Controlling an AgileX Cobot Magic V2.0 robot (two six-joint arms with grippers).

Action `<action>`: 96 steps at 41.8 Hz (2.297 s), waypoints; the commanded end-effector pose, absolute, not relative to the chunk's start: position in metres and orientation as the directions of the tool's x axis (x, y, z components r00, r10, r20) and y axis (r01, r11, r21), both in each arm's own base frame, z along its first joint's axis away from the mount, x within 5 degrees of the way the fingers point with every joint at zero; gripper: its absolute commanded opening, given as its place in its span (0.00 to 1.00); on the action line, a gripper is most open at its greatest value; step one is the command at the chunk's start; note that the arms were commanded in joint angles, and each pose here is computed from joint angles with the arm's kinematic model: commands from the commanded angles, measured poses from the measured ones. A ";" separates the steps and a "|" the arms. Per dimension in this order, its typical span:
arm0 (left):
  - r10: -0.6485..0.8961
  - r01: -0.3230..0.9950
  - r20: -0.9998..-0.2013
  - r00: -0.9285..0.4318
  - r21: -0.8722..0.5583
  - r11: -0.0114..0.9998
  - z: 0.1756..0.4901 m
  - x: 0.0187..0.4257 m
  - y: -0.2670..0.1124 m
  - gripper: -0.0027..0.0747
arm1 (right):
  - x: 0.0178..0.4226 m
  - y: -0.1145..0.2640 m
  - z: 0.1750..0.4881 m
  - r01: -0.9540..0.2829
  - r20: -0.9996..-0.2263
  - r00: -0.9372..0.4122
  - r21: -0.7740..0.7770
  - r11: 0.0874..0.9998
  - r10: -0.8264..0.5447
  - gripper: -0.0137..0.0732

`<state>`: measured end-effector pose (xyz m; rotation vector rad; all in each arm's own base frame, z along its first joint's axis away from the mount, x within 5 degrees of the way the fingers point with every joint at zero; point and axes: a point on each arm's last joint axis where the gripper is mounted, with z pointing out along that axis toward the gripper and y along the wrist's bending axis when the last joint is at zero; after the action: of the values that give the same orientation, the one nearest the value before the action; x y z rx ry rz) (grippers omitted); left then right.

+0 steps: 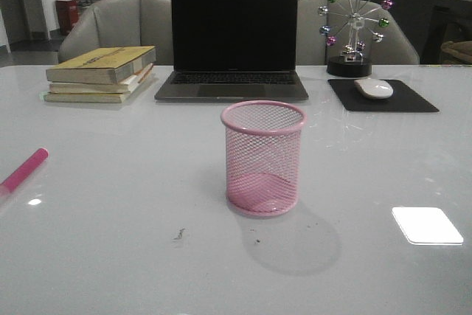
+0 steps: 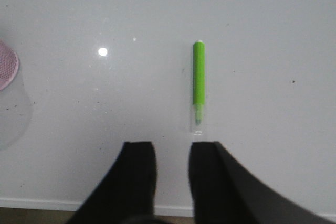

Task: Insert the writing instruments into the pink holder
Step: 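Lower the right gripper onto the green marker and grasp it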

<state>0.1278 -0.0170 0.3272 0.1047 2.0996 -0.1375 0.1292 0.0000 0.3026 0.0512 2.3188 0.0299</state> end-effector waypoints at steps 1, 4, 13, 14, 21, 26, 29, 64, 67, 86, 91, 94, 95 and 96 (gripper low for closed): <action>0.000 0.126 -0.902 -0.432 -0.060 0.990 0.341 0.136 -0.017 0.70 | 0.140 0.000 0.310 0.032 -0.762 -0.646 0.045 0.998 0.055 0.75; 0.017 0.135 -0.901 -0.434 -0.047 0.990 0.341 0.137 -0.018 0.76 | 0.145 -0.001 0.306 0.033 -0.744 -0.666 0.042 0.999 0.053 0.77; 0.074 0.308 -0.923 -0.378 -0.050 0.950 0.345 0.134 -0.041 0.76 | 0.174 -0.010 0.301 0.087 -0.678 -0.729 0.037 0.995 0.089 0.77; 0.083 0.323 -0.924 -0.375 -0.046 0.945 0.345 0.134 -0.043 0.76 | 0.178 -0.012 0.300 0.098 -0.669 -0.737 0.037 0.995 0.097 0.77; 0.144 0.494 -0.929 -0.340 -0.046 0.868 0.347 0.124 -0.068 0.76 | 0.215 -0.029 0.286 0.170 -0.573 -0.803 0.042 0.985 0.163 0.77; 0.158 0.578 -0.942 -0.295 -0.044 0.815 0.350 0.117 -0.081 0.76 | 0.248 -0.034 0.271 0.173 -0.506 -0.846 0.037 0.984 0.168 0.77; 0.158 0.606 -0.948 -0.275 -0.043 0.794 0.351 0.115 -0.085 0.76 | 0.266 -0.037 0.262 0.174 -0.467 -0.868 0.035 0.984 0.170 0.77; 0.162 0.632 -0.951 -0.263 -0.043 0.774 0.352 0.112 -0.089 0.76 | 0.382 -0.052 0.191 0.094 -0.312 -0.946 0.004 0.996 0.091 0.65; 0.162 0.632 -0.951 -0.263 -0.043 0.774 0.352 0.112 -0.089 0.76 | 0.385 -0.052 0.189 0.094 -0.305 -0.948 0.004 0.996 0.090 0.62; 0.162 0.632 -0.951 -0.263 -0.043 0.774 0.352 0.112 -0.089 0.76 | 0.387 -0.053 0.191 0.092 -0.316 -0.945 0.003 0.996 0.088 0.43; 0.162 0.632 -0.951 -0.263 -0.043 0.774 0.352 0.112 -0.089 0.76 | 0.385 -0.052 0.202 0.092 -0.340 -0.936 0.002 0.996 0.087 0.43; 0.162 0.632 -0.951 -0.263 -0.043 0.774 0.352 0.112 -0.089 0.76 | 0.383 -0.052 0.214 0.092 -0.382 -0.920 0.001 0.996 0.086 0.43; 0.162 0.632 -0.951 -0.263 -0.043 0.774 0.352 0.112 -0.089 0.76 | 0.381 -0.052 0.220 0.093 -0.401 -0.912 0.000 0.996 0.085 0.43; 0.162 0.632 -0.951 -0.263 -0.043 0.774 0.352 0.112 -0.089 0.76 | 0.379 -0.052 0.226 0.093 -0.425 -0.902 -0.001 0.996 0.084 0.42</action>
<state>0.1100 -0.0870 0.3341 0.6591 1.9177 -0.4743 0.3811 -0.0519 0.1767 0.1475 2.8737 -0.0086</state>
